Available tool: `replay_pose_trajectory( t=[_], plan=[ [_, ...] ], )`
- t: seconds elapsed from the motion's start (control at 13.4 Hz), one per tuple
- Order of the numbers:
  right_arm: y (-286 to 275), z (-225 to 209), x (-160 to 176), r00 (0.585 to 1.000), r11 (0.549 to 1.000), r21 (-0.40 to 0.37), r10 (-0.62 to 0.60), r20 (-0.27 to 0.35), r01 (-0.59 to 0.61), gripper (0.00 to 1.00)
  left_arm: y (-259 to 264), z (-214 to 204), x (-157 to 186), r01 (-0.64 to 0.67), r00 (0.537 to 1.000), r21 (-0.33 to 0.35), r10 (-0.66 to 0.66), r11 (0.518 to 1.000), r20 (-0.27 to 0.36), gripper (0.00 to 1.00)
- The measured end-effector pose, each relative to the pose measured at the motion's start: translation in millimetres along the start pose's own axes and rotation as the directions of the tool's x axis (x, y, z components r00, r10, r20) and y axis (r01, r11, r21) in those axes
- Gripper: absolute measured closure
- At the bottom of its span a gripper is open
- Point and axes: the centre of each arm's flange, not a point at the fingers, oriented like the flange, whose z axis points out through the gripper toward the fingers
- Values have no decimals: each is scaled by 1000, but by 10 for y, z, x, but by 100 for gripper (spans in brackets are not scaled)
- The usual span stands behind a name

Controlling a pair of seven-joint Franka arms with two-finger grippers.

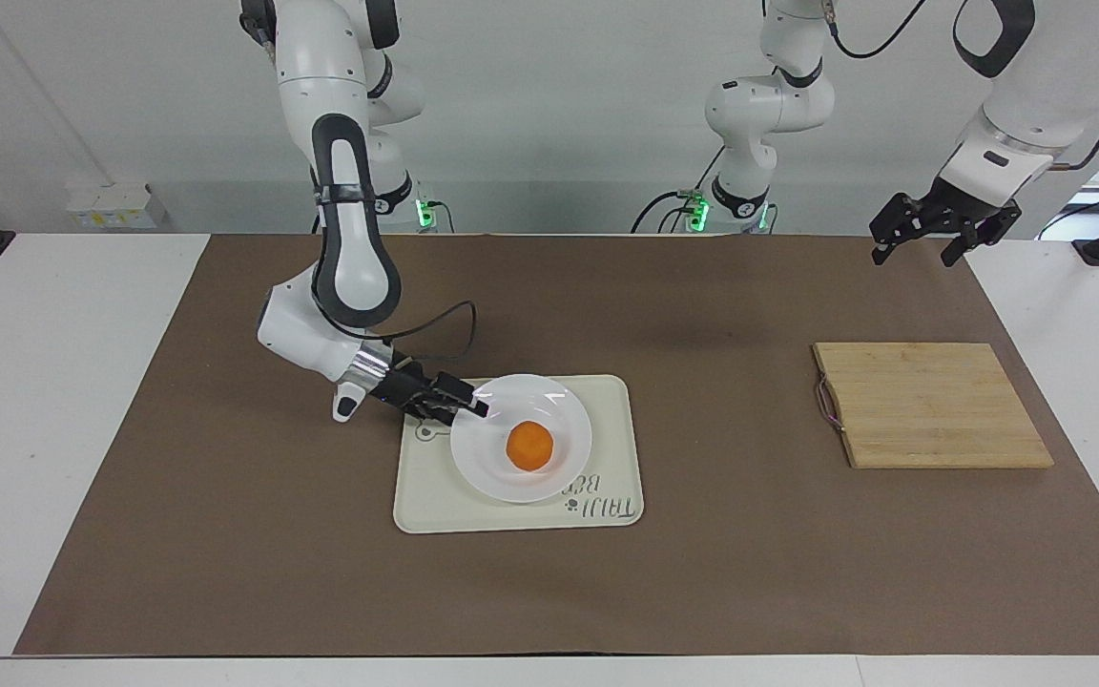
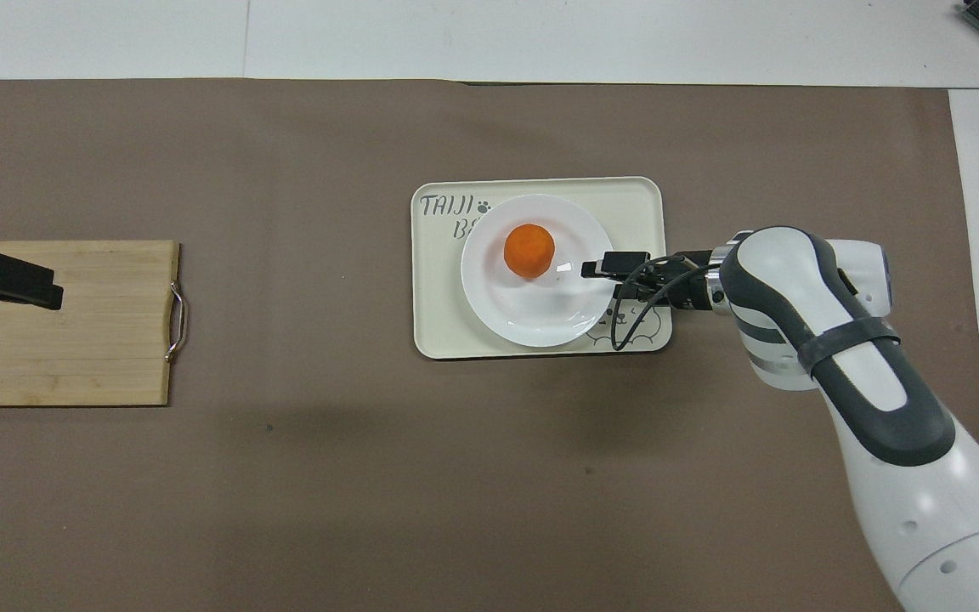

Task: Place orange and plate with both arms

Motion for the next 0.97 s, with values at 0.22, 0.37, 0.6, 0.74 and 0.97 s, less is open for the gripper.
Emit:
replay_pose_trajectory(
  t=[0.22,0.37,0.6,0.74,0.97],
  plan=[
    [-133,-281,92,999,994,-105,-40,5,40,0,0,0,0,0,1000,0,0,1000,0,0],
    [-303,-499,116,997,975,-209,-75,12,76,0,0,0,0,0,1000,0,0,1000,0,0],
    [-570,-855,89,988,916,-373,-152,22,149,0,0,0,0,0,1000,0,0,1000,0,0],
    [-599,-1139,29,984,891,-420,-163,65,175,0,0,0,0,0,1000,0,0,1000,0,0],
    [-454,-1690,-86,979,845,-498,-139,152,197,0,0,0,0,0,1000,0,0,1000,0,0]
  ],
)
